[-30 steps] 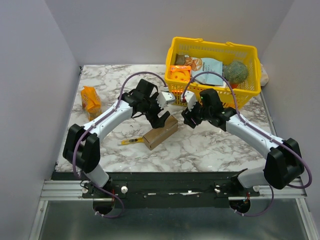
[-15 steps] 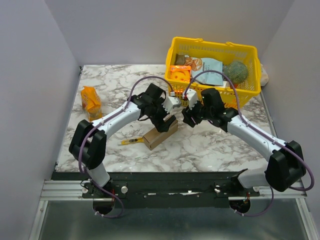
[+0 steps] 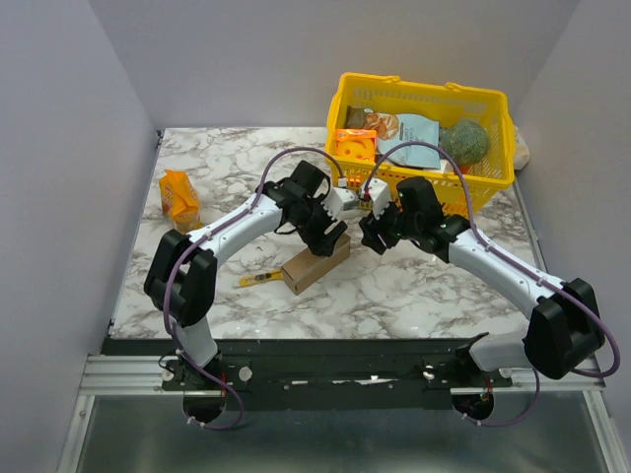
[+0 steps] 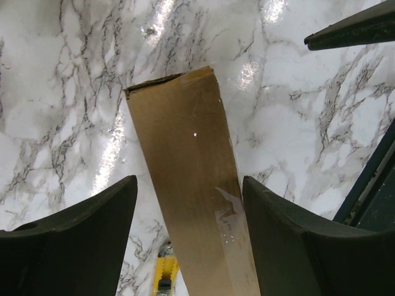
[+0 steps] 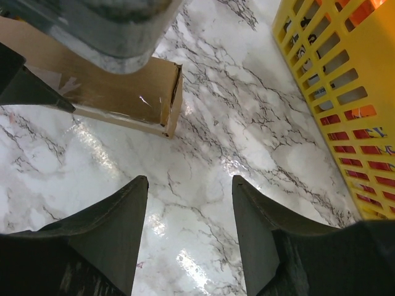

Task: Unpack the express box

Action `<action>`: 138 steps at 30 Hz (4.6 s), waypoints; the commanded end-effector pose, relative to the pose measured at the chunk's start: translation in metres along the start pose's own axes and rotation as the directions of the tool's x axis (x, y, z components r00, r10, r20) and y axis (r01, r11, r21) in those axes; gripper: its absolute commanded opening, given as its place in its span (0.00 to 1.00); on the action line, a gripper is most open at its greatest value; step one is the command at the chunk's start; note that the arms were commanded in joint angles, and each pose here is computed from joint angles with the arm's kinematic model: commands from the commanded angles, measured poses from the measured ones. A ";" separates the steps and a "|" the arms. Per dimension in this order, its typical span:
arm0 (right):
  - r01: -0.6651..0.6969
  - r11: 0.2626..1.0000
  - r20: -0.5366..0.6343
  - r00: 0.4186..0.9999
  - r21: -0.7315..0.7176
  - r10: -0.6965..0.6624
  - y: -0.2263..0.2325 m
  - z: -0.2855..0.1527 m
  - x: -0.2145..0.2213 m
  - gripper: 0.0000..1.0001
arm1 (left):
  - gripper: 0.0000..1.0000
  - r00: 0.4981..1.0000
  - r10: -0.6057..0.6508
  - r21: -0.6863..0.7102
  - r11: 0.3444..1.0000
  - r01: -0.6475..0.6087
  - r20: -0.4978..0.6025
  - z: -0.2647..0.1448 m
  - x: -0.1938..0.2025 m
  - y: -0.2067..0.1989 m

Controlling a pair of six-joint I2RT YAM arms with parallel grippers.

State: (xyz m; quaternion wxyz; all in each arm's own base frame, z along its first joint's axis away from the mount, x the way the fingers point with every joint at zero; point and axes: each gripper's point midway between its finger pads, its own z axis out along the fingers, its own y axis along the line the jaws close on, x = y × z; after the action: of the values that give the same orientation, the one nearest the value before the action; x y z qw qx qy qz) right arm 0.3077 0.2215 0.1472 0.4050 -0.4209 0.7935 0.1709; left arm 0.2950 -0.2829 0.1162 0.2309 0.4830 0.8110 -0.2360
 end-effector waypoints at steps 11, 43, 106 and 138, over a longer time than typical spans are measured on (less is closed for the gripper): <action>0.000 0.994 0.028 1.000 -0.112 0.003 0.019 0.000 0.000 0.63 | 0.61 0.994 -0.078 0.120 0.989 0.087 -0.075 0.003 0.011 -0.014; -0.010 0.979 -0.077 0.997 -0.202 -0.005 0.044 0.085 0.020 0.59 | 0.58 0.809 -0.587 0.681 0.577 0.450 -0.038 -0.044 -0.022 -0.038; -0.001 0.848 -0.082 0.995 -0.530 -0.050 0.176 0.101 -0.064 0.33 | 0.46 0.537 -0.834 0.280 0.490 0.825 -0.124 -0.033 0.092 0.047; 0.309 0.933 -0.224 0.911 -0.183 -0.346 0.077 0.045 0.054 0.41 | 0.51 0.692 -0.689 0.245 0.648 0.721 -0.214 -0.008 0.092 0.024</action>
State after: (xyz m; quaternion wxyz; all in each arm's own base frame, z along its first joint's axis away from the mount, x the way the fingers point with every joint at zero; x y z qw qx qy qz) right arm 0.2465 0.2918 0.0882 0.3029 -0.5668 0.7514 0.1495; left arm 0.2731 -0.1976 0.0566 -0.0118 0.1279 0.9037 -0.4085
